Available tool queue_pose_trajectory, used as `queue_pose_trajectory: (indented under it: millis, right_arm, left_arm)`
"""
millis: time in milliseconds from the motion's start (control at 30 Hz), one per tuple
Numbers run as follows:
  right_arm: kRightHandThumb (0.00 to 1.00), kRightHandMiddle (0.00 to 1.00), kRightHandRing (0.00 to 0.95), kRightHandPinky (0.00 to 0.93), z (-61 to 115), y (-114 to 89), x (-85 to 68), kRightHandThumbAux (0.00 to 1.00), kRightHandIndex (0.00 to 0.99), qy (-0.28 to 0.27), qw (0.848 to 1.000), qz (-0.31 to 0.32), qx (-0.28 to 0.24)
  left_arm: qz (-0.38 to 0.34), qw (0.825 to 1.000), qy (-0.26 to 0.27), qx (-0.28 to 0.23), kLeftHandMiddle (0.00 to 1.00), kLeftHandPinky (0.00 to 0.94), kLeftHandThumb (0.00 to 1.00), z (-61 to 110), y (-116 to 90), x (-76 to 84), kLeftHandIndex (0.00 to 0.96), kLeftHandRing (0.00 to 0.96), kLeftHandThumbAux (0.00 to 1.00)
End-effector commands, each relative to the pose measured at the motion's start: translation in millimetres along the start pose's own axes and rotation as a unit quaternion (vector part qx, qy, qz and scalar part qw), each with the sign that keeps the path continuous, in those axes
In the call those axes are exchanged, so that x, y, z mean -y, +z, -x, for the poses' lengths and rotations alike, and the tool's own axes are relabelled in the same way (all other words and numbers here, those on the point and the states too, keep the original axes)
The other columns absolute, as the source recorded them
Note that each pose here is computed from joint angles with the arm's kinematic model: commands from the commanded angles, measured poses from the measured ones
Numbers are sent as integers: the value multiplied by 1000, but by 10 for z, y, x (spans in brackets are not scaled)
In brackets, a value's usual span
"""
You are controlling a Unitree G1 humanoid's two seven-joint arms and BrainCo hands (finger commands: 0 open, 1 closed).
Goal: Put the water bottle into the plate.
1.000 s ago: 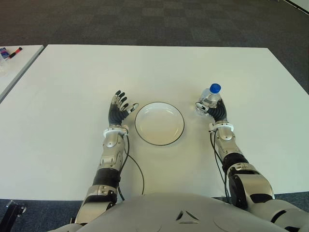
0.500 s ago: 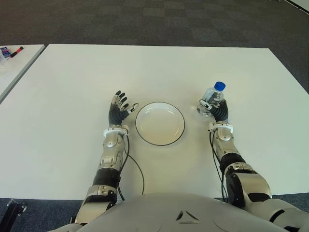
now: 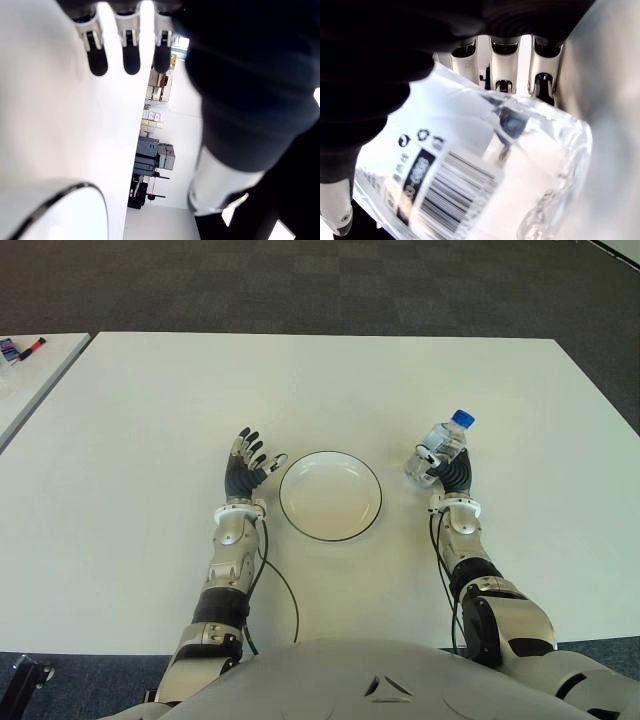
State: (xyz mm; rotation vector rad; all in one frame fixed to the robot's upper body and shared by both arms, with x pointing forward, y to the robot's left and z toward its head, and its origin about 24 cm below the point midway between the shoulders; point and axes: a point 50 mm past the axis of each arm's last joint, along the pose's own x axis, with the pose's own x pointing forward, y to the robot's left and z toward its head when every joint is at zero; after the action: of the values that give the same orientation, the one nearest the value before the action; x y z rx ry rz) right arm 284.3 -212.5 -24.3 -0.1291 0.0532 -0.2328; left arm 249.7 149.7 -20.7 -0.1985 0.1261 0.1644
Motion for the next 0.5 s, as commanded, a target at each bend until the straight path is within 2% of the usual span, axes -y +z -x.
queue_pose_trajectory:
  millis: [33,167,500]
  right_arm:
    - [956,505,515,730,69,-121,-45,656,396,2,999,-6,-33]
    - [956,510,521,783,78,-127,-52,656,392,0,999,-10,-33]
    - [955,514,520,831,135,-131,-108,656,391,10,1000,-15,-20]
  left_arm:
    - [15,1000,2,-7,129,177,0,8,-17,66,104,132,932]
    - [15,1000,2,-6,133,181,0,7,-16,67,107,135,935]
    - [13,1000,0,-5,133,179,0,10,-20,69,106,136,931]
